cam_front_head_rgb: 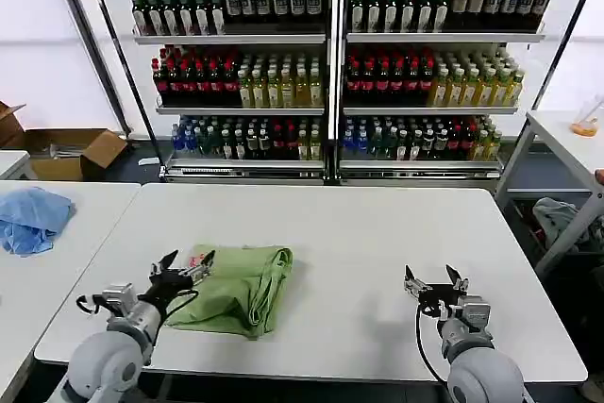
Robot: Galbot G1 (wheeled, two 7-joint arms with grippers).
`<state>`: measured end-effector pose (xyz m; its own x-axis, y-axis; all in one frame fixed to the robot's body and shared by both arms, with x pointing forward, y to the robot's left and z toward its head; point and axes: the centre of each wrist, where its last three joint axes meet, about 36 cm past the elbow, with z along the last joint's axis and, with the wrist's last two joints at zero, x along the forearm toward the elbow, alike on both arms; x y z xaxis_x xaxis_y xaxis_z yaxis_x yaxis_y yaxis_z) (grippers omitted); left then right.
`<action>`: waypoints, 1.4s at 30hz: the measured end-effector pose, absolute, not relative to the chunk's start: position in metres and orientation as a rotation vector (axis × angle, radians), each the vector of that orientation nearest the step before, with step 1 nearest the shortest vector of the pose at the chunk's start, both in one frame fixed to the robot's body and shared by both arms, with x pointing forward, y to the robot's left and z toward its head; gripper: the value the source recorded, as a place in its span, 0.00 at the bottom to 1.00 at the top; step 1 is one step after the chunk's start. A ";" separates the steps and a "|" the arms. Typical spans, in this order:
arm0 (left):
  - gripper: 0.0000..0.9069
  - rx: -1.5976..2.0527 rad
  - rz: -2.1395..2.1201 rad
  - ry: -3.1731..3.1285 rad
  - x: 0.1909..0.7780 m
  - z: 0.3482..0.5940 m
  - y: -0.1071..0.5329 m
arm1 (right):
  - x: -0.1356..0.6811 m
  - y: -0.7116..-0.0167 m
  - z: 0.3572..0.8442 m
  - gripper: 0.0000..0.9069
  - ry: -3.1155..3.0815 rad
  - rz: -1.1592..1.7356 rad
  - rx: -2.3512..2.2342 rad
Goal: Fold and organize the clothes.
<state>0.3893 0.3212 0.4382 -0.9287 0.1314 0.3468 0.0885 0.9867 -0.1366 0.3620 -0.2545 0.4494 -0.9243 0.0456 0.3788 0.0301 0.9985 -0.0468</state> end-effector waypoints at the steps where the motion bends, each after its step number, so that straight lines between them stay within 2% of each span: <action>1: 1.00 -0.147 0.173 -2.764 0.390 0.438 0.324 | 0.362 -0.255 0.450 1.00 -2.751 0.058 -0.054; 10: 1.00 -0.138 0.301 -2.699 0.394 0.429 0.332 | 0.361 -0.256 0.450 1.00 -2.748 0.063 -0.058; 22: 1.00 -0.136 0.405 -2.618 0.401 0.400 0.332 | 0.361 -0.257 0.451 1.00 -2.750 0.071 -0.059; 31: 0.99 -0.150 0.532 -2.580 0.404 0.393 0.335 | 0.358 -0.255 0.454 1.00 -2.752 0.073 -0.054; 34: 0.74 -0.158 0.593 -2.565 0.407 0.391 0.337 | 0.357 -0.256 0.455 1.00 -2.752 0.075 -0.055; 35: 0.53 -0.159 0.616 -2.558 0.408 0.390 0.339 | 0.356 -0.256 0.455 1.00 -2.752 0.077 -0.055; 36: 0.24 -0.160 0.634 -2.553 0.409 0.388 0.340 | 0.356 -0.256 0.456 1.00 -2.752 0.078 -0.055; 37: 0.07 -0.161 0.652 -2.549 0.409 0.387 0.341 | 0.355 -0.257 0.456 1.00 -2.753 0.081 -0.056; 39: 0.02 -0.161 0.691 -2.539 0.411 0.384 0.344 | 0.355 -0.257 0.456 1.00 -2.753 0.081 -0.057; 42: 0.02 -0.155 0.748 -2.524 0.412 0.378 0.348 | 0.354 -0.258 0.457 1.00 -2.753 0.083 -0.059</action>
<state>0.4119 0.3483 0.3778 -0.8688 0.2426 0.4317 -0.0318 0.8427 -0.5375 0.3541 -0.2580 0.4569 -0.9252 0.0522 0.3759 0.0296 0.9974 -0.0658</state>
